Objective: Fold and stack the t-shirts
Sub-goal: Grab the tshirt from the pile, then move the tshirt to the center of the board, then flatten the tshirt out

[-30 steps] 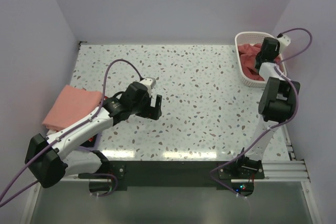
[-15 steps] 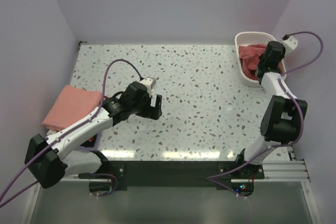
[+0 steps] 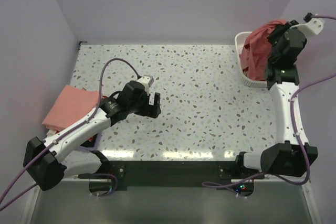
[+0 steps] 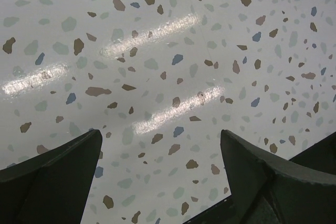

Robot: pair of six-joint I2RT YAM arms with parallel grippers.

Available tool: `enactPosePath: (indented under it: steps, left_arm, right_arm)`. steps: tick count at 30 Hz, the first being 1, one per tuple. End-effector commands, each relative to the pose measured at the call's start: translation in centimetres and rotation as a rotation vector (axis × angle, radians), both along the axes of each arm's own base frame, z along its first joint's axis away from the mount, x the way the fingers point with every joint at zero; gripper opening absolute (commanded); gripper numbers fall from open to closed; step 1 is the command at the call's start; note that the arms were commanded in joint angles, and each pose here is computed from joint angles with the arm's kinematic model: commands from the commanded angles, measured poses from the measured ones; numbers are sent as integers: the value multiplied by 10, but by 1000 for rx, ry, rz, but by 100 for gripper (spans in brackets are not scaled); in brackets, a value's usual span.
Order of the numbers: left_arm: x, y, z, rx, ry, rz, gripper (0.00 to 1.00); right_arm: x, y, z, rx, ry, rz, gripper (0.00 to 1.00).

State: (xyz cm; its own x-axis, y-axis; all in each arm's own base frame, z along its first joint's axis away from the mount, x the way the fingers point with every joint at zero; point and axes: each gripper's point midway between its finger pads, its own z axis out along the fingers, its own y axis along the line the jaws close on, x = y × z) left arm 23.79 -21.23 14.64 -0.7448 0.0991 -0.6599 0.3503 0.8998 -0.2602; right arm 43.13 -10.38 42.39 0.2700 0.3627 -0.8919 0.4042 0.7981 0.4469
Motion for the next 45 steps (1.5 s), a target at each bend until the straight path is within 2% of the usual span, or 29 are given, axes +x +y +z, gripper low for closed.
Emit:
enactPosePath:
  steps: [1,10,14,18,21,24,25,26,27,29,30,32,35,37,38,39,40,41,45]
  left_arm:
    - [8,6,10,-15,-59,20,100]
    - [16,16,10,-22,-57,60,100]
    - [17,18,9,-15,-61,75,100]
    - [18,19,8,-13,-60,81,100]
    - [21,20,8,-16,-62,87,100]
    - [22,20,8,-17,-63,92,100]
    - [23,19,7,-18,-59,98,100]
    - [22,18,5,-23,-50,101,100]
    - [22,15,3,-35,-34,107,100]
    - [19,8,-1,-73,3,101,100]
    - [20,2,-5,-101,19,111,100]
    - [16,-8,-12,-143,58,103,100]
    - [9,-33,-31,-192,102,90,100]
    - [4,-44,-41,-197,125,82,99]
    - [-2,-53,-46,-190,136,66,98]
    - [-1,-60,-56,-181,156,76,98]
    - [-3,-67,-61,-180,164,65,97]
    - [-6,-79,-70,-181,187,48,93]
    - [-7,-110,-84,-198,229,2,88]
  right_arm:
    - [-35,29,84,22,-194,112,0]
    - [-86,118,150,75,-325,458,0]
    - [-108,143,179,111,-393,584,0]
    - [-128,165,203,181,-452,718,0]
    - [-126,179,199,283,-447,808,0]
    - [-96,188,149,419,-331,828,0]
    - [-88,188,131,451,-303,821,8]
    - [-73,190,86,513,-221,803,32]
    - [-65,185,64,528,-185,759,48]
    - [-49,180,7,511,-45,695,73]
    - [-46,173,-27,523,64,643,78]
    - [-43,169,-71,496,197,627,83]
    - [-58,161,-130,434,386,579,85]
    - [-70,164,-147,408,417,595,85]
    - [-81,164,-178,392,484,590,85]
    - [-92,162,-180,370,480,581,85]
    - [-103,158,-209,361,535,553,83]
    - [-112,160,-211,320,530,567,81]
    - [-143,144,-260,252,667,493,76]
